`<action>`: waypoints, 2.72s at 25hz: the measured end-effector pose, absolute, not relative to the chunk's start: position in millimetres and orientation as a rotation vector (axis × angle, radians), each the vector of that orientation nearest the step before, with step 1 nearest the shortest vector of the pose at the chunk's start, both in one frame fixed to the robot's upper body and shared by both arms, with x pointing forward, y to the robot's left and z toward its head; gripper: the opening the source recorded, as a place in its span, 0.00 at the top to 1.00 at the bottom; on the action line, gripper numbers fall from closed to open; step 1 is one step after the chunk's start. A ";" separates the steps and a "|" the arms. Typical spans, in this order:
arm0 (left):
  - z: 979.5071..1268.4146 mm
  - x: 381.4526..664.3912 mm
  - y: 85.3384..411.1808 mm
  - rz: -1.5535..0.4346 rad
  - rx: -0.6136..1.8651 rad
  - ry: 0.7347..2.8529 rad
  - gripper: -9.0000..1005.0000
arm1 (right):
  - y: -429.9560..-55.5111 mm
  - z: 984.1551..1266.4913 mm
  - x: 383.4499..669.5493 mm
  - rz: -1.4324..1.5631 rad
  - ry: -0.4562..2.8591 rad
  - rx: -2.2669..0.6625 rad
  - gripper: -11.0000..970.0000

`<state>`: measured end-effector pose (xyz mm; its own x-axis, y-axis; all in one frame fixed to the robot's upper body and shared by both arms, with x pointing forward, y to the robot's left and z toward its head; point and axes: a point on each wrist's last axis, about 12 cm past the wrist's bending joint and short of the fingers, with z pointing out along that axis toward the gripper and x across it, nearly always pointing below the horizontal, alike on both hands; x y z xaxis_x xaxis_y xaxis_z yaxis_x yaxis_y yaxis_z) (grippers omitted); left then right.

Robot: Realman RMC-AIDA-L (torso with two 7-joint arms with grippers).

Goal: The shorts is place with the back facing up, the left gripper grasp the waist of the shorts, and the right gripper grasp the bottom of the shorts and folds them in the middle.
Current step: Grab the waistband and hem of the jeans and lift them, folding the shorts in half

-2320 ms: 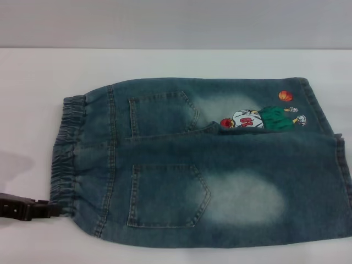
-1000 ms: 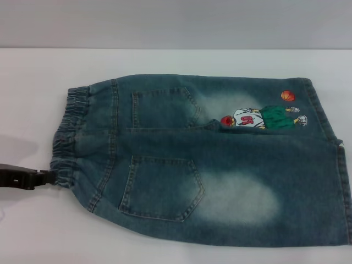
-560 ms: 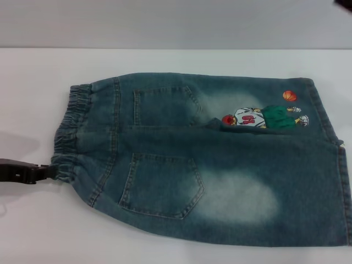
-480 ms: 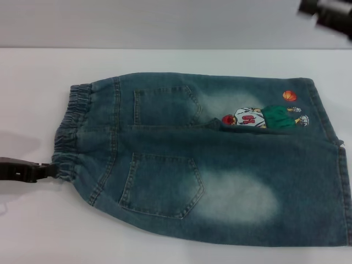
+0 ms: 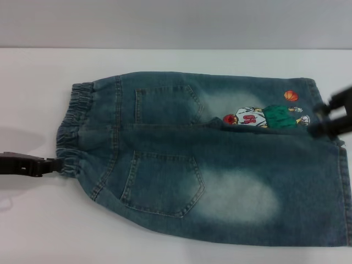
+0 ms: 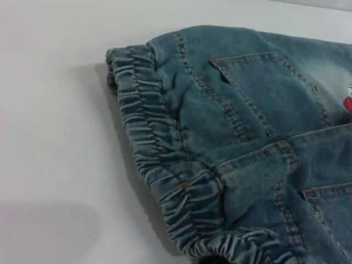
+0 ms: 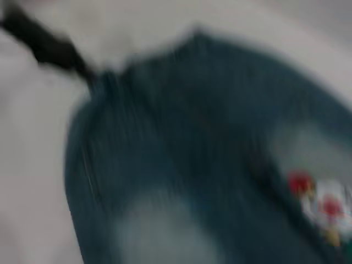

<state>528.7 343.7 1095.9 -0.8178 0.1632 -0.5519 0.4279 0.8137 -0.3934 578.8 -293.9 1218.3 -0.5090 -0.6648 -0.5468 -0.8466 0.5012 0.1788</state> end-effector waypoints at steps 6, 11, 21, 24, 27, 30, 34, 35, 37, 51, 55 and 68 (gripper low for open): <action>1092.6 533.5 341.2 -0.700 0.431 2.493 0.95 | -291.7 1204.3 573.3 0.593 2.457 -1.169 0.49; 1092.6 533.5 341.2 -0.700 0.431 2.493 0.95 | -298.2 1192.9 562.4 0.629 2.536 -1.037 0.49; 1097.1 542.4 337.0 -0.689 0.455 2.480 0.95 | -323.9 1168.2 537.4 0.665 2.710 -0.913 0.49; 1096.8 544.2 336.5 -0.687 0.453 2.479 0.95 | -334.4 1161.4 530.5 0.650 2.752 -0.877 0.49; 1096.4 545.9 336.0 -0.682 0.450 2.478 0.95 | -344.7 1155.5 524.8 0.623 2.800 -0.842 0.49; 1098.2 549.8 334.1 -0.676 0.456 2.469 0.95 | -351.3 1150.1 520.6 0.607 2.843 -0.826 0.49; 1100.2 554.2 331.1 -0.664 0.468 2.460 0.95 | -353.5 1144.4 514.7 0.634 2.872 -0.870 0.49; 1099.8 555.3 329.3 -0.660 0.475 2.462 0.95 | -353.7 1142.8 512.6 0.645 2.881 -0.893 0.49; 1099.8 555.3 329.3 -0.660 0.475 2.462 0.95 | -353.3 1139.9 510.4 0.658 2.896 -0.929 0.49; 1097.4 560.2 322.8 -0.653 0.494 2.477 0.95 | -352.1 1129.7 512.0 0.648 2.914 -0.960 0.49; 1097.8 561.0 321.4 -0.655 0.497 2.475 0.95 | -349.6 1124.5 513.8 0.648 2.917 -0.975 0.49; 1099.2 563.2 318.6 -0.662 0.503 2.472 0.95 | -337.8 1120.3 520.5 0.597 2.903 -1.059 0.49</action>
